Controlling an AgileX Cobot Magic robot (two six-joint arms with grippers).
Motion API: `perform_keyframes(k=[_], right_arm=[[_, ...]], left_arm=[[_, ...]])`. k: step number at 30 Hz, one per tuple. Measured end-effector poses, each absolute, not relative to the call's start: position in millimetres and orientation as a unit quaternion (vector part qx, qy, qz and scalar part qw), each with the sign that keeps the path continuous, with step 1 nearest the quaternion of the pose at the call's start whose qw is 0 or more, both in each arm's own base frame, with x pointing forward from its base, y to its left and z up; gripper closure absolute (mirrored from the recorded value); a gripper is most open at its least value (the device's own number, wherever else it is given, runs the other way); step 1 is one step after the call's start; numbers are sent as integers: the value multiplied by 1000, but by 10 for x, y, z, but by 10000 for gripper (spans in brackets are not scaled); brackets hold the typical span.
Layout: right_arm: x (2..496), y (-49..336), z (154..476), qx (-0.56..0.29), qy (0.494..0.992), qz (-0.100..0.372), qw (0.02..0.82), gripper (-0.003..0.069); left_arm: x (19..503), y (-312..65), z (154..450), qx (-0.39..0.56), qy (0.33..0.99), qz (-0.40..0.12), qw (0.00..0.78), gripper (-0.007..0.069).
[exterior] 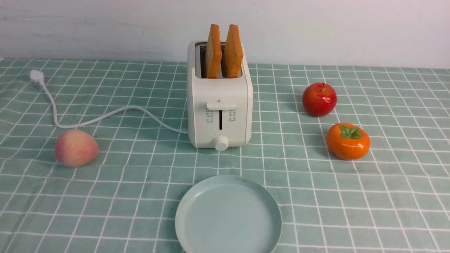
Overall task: Take toasted bread from bread machine on blue coffee table place on plate.
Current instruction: 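Reach for a toast slice standing in the toaster with the left gripper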
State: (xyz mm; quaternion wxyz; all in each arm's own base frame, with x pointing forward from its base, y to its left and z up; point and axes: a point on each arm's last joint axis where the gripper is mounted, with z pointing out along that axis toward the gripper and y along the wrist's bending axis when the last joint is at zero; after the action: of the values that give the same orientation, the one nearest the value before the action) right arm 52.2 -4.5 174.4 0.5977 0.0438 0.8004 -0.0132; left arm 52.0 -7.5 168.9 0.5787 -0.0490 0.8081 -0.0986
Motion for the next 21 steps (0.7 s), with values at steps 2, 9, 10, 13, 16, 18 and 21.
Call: perform_keyframes(k=[2, 9, 10, 13, 16, 18, 21], right_arm=[[522, -45, 1743, 44, 801, -13, 597, 419], [522, -45, 1744, 44, 801, -13, 597, 419], [522, -45, 1743, 44, 801, -13, 597, 419], [521, -45, 1744, 44, 801, -13, 596, 419], [521, -45, 1744, 44, 801, -13, 596, 419], [521, -45, 1744, 44, 801, -13, 596, 419], [521, -45, 1744, 44, 801, -13, 596, 419]], left_arm=[[520, -75, 1689, -49, 808, -99, 579, 388], [520, -75, 1689, -49, 808, -99, 579, 388], [520, -75, 1689, -49, 808, -99, 579, 388], [520, -75, 1689, -49, 808, -99, 579, 388], [520, -75, 1689, -49, 808, -98, 579, 388], [520, -72, 1690, -46, 808, -95, 580, 388], [530, -65, 1722, -44, 797, -91, 595, 388]])
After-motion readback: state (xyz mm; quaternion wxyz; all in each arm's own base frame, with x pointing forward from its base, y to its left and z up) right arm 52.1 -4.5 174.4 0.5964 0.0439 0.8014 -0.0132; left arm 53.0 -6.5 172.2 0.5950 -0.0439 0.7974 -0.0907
